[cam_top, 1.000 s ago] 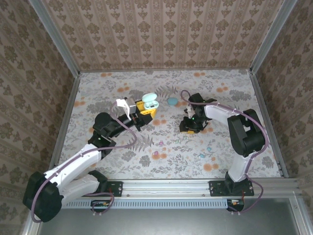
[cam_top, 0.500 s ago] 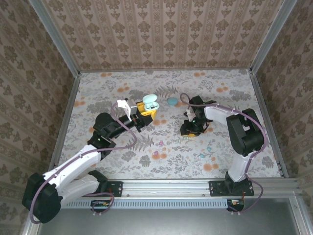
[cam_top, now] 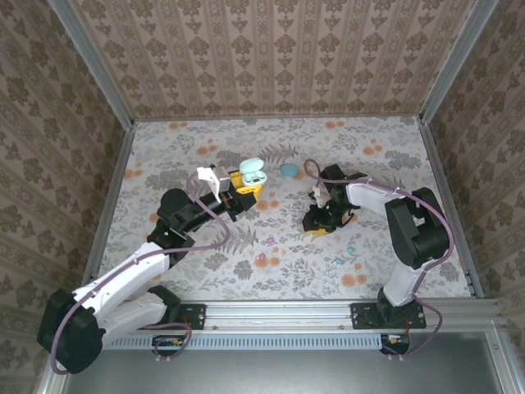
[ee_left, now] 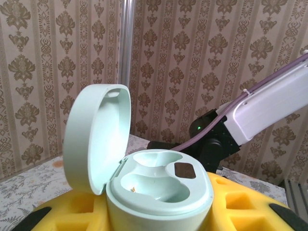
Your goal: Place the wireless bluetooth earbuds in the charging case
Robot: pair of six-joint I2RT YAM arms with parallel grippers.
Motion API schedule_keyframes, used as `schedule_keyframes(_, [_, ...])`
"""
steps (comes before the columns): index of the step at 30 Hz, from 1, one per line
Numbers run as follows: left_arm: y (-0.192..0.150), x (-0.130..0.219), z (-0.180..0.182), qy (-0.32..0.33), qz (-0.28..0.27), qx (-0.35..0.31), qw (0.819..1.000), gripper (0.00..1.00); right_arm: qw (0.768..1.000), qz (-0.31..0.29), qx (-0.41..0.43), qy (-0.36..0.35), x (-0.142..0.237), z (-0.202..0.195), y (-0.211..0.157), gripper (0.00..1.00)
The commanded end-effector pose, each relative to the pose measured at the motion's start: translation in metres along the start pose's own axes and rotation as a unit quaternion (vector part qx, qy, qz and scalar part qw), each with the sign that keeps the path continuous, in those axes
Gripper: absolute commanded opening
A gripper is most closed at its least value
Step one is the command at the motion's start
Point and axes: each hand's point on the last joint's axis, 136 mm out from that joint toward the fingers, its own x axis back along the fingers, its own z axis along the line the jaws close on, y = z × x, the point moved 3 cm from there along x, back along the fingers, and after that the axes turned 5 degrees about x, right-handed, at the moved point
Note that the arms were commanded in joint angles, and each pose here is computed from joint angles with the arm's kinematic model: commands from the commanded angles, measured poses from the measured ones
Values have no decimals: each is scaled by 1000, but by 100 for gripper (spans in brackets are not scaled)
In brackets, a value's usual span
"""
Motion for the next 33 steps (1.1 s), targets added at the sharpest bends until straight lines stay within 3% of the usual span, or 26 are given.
schedule_keyframes(1, [9,1,-5,-4,-14,-17,1000,32,999,-2,7,52,8,20,-7,37])
schedule_keyframes(9, [8,2,-5,-2,-11,-20,1000,32,998,-56,13,-35,20,3,10,39])
schedule_keyframes(14, [11,3,-7,0,-14,-23,1000,32,997,-26,21,-63,9,-9,16,41])
schedule_keyframes(24, [12,4,-7,5,-10,-26,1000,33,999,22,26,-17,-16,-3,5,39])
schedule_keyframes(33, [12,3,-8,3,-8,-26,1000,32,999,13,29,34,-12,11,-2,33])
